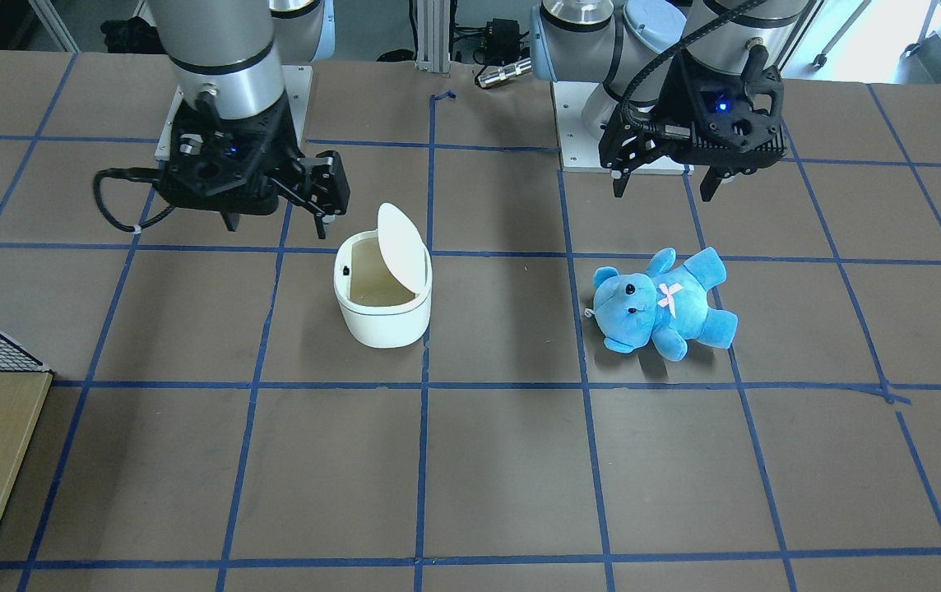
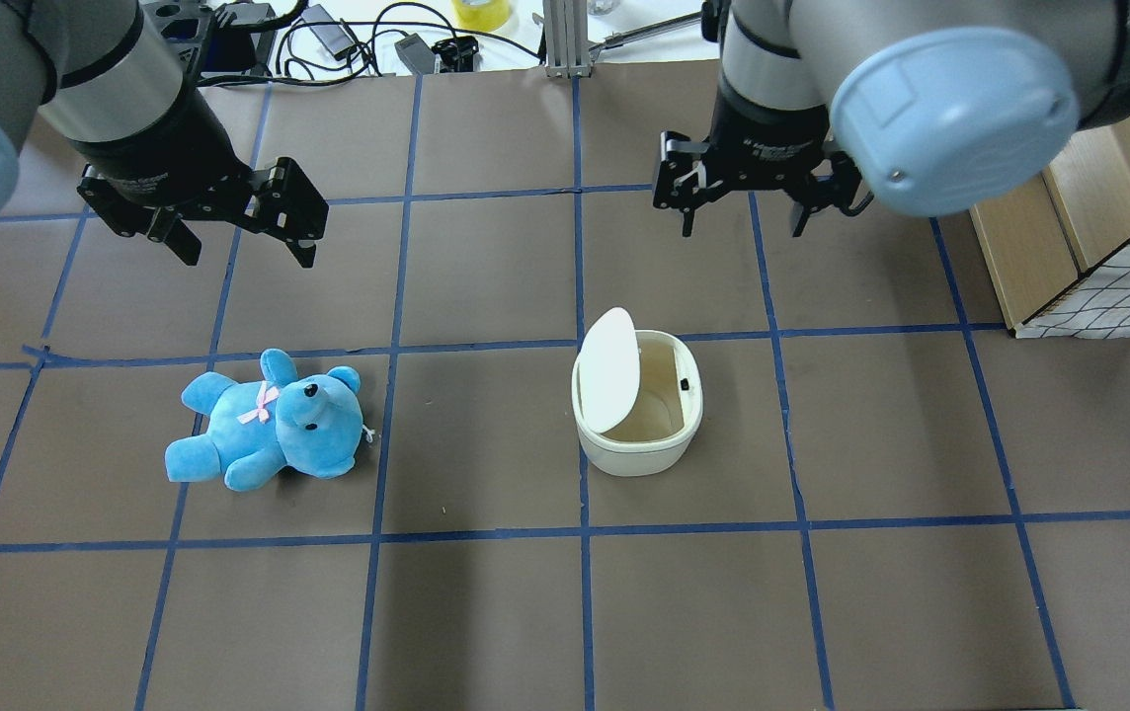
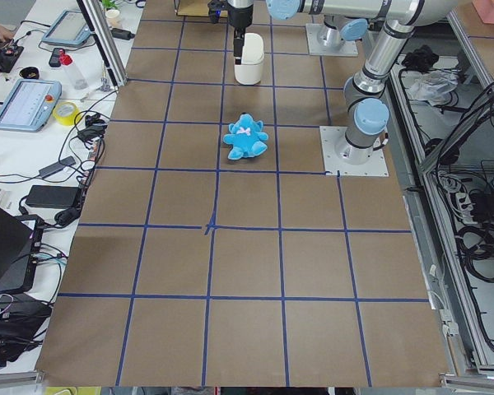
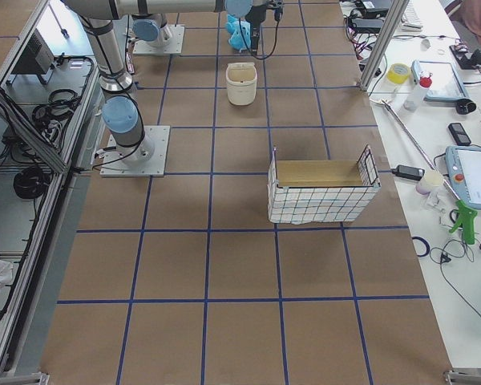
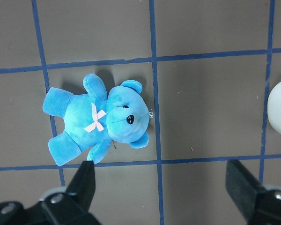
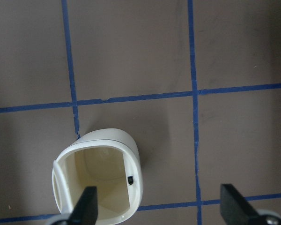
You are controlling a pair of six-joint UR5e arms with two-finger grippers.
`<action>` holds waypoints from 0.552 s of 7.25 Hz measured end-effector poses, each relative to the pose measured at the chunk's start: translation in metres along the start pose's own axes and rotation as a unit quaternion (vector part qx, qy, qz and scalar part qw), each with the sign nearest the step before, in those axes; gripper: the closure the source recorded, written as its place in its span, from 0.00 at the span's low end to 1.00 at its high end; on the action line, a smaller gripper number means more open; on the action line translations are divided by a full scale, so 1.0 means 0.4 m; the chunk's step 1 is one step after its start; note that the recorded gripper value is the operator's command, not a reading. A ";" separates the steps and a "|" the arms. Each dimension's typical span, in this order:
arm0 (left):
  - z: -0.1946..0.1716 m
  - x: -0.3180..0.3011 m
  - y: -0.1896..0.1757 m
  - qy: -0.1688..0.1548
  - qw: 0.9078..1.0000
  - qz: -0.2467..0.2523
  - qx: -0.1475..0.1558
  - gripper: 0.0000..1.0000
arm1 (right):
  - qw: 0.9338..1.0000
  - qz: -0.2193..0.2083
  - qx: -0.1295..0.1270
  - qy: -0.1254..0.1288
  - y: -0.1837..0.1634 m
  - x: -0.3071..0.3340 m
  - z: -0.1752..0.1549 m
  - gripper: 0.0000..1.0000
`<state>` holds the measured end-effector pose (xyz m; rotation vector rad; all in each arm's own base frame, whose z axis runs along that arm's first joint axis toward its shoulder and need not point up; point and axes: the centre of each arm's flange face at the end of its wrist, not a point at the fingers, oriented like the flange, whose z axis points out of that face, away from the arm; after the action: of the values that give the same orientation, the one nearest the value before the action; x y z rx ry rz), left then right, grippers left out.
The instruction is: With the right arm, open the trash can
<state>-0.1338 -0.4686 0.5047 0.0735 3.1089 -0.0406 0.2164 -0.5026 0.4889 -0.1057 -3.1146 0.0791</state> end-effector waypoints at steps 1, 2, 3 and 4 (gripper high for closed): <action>0.000 0.000 0.000 0.000 1.000 0.000 0.000 0.00 | 1.000 -0.003 0.005 0.002 -0.030 0.058 -0.045 0.00; 0.000 0.000 0.000 0.000 1.000 0.000 0.000 0.00 | 1.000 -0.004 0.007 0.003 -0.051 0.110 -0.077 0.00; 0.000 0.000 0.000 0.000 1.000 0.000 0.000 0.00 | 1.000 -0.006 0.010 0.004 -0.064 0.143 -0.095 0.00; 0.000 0.000 0.000 0.000 1.000 0.000 0.000 0.00 | 1.000 -0.010 0.012 0.004 -0.069 0.156 -0.105 0.00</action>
<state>-0.1338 -0.4686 0.5047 0.0745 3.1089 -0.0406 0.1533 -0.5237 0.5335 -0.0754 -3.1047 0.1162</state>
